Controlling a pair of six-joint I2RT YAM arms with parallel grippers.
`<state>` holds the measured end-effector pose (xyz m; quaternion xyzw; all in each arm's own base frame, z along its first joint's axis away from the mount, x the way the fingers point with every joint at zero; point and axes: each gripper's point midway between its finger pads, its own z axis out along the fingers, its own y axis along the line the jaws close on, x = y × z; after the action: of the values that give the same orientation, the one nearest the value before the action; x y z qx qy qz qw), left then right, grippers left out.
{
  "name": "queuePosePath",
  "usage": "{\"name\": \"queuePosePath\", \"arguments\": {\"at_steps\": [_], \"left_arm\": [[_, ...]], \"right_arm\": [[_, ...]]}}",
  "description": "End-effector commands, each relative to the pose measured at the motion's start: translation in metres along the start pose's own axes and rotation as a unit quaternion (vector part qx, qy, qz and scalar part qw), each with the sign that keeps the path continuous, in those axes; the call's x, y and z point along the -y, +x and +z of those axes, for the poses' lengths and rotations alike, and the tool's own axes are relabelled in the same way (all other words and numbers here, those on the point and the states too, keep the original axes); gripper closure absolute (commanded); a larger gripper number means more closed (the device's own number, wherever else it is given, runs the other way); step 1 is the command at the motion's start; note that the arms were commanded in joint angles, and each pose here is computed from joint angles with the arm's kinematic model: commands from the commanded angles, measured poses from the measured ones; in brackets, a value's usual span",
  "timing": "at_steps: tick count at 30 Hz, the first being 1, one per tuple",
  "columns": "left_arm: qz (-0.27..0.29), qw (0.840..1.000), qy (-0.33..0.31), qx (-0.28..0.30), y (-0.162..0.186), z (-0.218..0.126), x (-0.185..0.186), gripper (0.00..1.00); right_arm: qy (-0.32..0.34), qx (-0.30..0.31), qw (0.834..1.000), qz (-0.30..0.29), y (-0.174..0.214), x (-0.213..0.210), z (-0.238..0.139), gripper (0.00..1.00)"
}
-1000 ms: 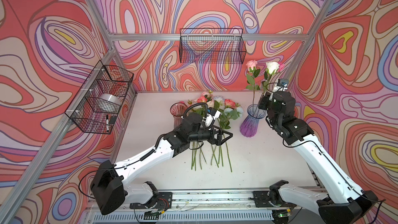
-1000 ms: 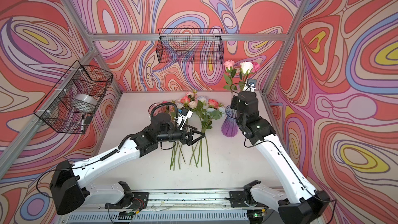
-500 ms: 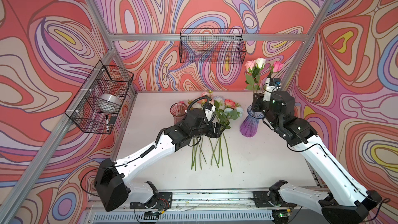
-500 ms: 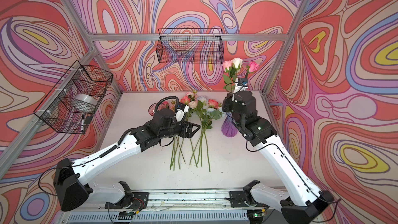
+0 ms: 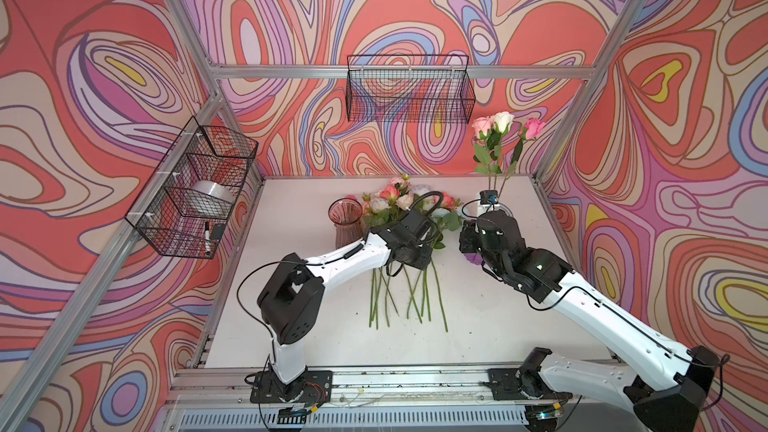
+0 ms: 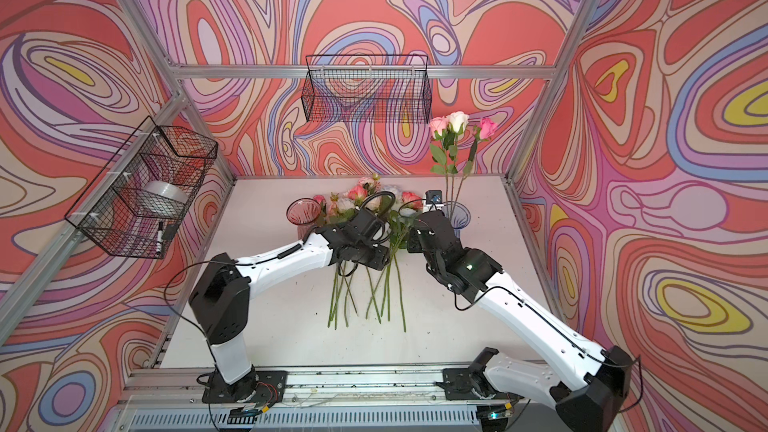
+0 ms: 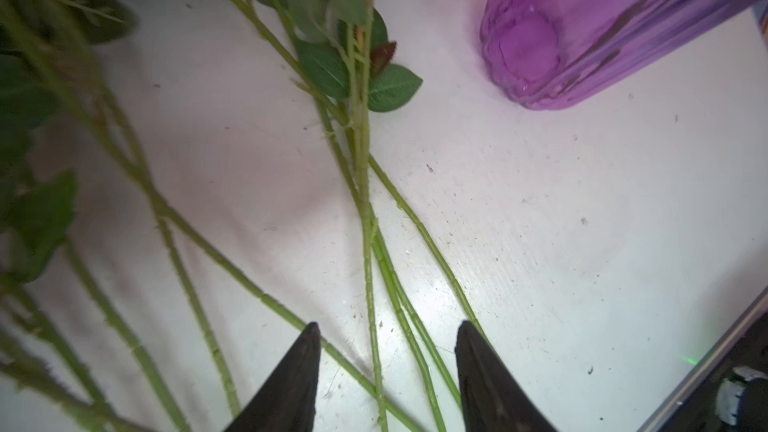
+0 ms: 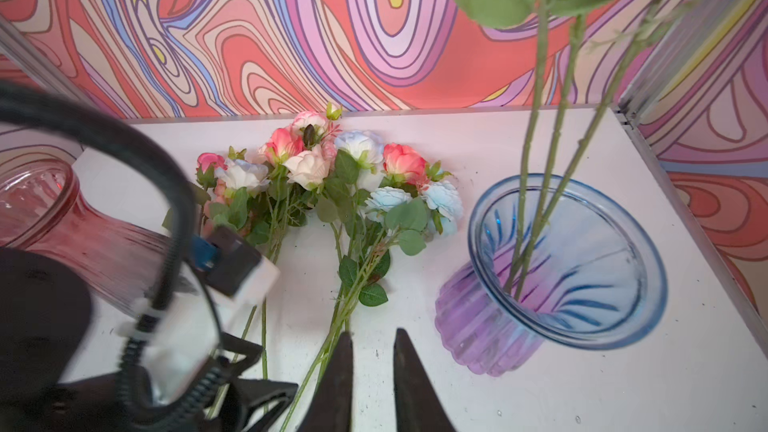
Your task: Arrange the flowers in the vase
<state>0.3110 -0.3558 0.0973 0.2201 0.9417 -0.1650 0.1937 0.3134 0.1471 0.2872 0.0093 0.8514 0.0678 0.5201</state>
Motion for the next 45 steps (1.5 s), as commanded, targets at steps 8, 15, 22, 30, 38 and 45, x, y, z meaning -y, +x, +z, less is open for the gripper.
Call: {"name": "queuePosePath", "arguments": {"at_steps": [8,15,22,30,38,45], "left_arm": [[-0.006,0.993,-0.094,-0.076,0.030,0.053,-0.037,0.59],[-0.021,0.995,-0.064,-0.074,0.032,0.060,-0.028,0.85],[-0.024,0.998,-0.029,-0.045,0.015,0.028,-0.015,1.00],[-0.040,0.996,0.078,0.030,-0.031,-0.055,0.021,1.00],[0.007,0.983,0.142,0.117,-0.048,-0.122,0.038,1.00],[0.027,0.924,0.156,0.348,-0.063,-0.188,0.024,1.00]], "right_arm": [[0.011,0.007,1.000,0.028,0.017,0.023,-0.017,0.84],[0.013,0.007,0.999,0.028,0.018,0.025,-0.018,0.85],[0.011,0.023,0.999,0.034,0.007,0.025,-0.025,0.85],[0.024,0.055,0.996,0.064,-0.012,0.033,-0.035,0.82],[-0.040,0.047,0.996,0.070,-0.028,0.005,-0.038,0.73],[-0.173,0.033,0.980,0.097,-0.050,-0.051,-0.045,0.54]]}}
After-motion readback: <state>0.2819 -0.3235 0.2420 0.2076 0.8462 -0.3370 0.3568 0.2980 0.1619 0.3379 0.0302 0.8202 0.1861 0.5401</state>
